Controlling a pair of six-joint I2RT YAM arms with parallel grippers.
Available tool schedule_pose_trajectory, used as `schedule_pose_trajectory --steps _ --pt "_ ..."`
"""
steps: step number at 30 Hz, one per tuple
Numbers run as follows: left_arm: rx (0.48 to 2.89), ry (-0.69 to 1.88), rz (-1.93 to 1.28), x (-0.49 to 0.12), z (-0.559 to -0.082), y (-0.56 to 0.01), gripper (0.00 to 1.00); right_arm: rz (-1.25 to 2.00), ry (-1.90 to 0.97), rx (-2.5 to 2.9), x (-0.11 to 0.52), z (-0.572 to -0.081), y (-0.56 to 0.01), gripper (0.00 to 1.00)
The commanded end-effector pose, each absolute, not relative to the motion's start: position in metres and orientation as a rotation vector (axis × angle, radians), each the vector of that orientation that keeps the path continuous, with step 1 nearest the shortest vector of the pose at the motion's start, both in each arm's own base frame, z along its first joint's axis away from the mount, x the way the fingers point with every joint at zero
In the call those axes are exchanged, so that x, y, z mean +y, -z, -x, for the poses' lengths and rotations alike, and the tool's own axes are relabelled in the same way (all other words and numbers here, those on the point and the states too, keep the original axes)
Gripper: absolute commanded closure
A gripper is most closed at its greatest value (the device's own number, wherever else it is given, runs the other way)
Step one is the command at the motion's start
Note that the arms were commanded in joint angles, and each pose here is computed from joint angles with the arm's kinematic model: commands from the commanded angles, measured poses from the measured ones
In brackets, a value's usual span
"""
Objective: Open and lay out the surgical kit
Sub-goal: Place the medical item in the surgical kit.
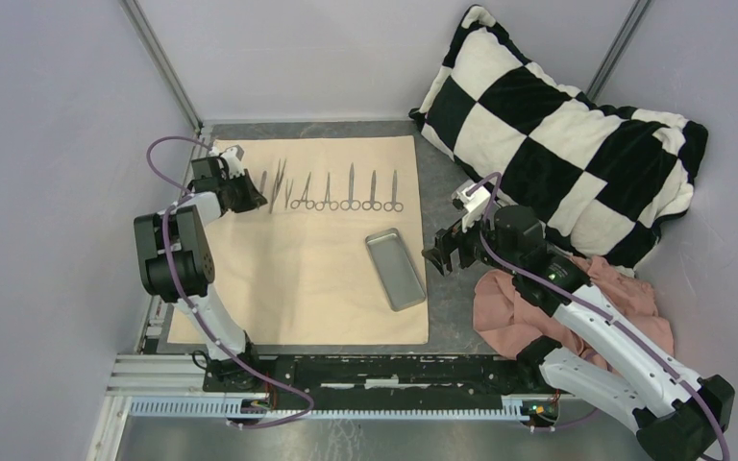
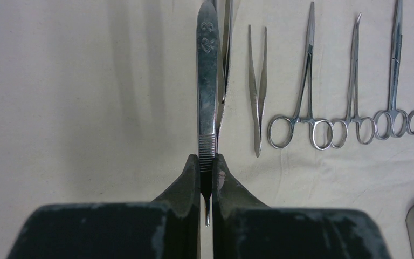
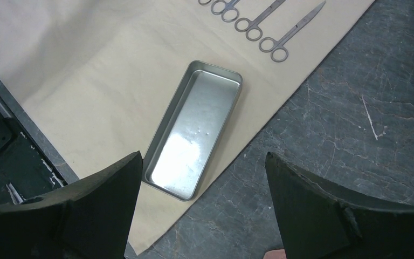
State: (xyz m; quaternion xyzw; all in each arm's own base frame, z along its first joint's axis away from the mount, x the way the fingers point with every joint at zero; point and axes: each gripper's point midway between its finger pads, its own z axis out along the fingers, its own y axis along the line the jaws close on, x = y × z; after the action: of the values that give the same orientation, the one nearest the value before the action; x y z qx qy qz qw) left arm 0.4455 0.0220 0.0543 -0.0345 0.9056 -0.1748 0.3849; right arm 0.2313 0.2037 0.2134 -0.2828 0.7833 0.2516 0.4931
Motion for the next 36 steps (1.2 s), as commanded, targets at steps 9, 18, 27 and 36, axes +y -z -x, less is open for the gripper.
schedule_pose_trajectory --steps 9,18,27,36 --pt "2.232 0.536 0.199 0.025 -0.475 -0.046 0.98 0.668 -0.570 1.858 0.203 -0.243 -0.225 0.10" --pt "2.227 0.516 0.206 0.030 -0.481 -0.045 0.91 0.672 -0.572 1.866 0.204 -0.243 -0.223 0.10" --pt "2.278 0.472 0.200 0.036 -0.477 -0.034 0.86 0.674 -0.582 1.857 0.204 -0.240 -0.227 0.10" --pt "2.337 0.412 0.192 0.044 -0.470 -0.025 0.77 0.675 -0.581 1.851 0.203 -0.239 -0.229 0.10"
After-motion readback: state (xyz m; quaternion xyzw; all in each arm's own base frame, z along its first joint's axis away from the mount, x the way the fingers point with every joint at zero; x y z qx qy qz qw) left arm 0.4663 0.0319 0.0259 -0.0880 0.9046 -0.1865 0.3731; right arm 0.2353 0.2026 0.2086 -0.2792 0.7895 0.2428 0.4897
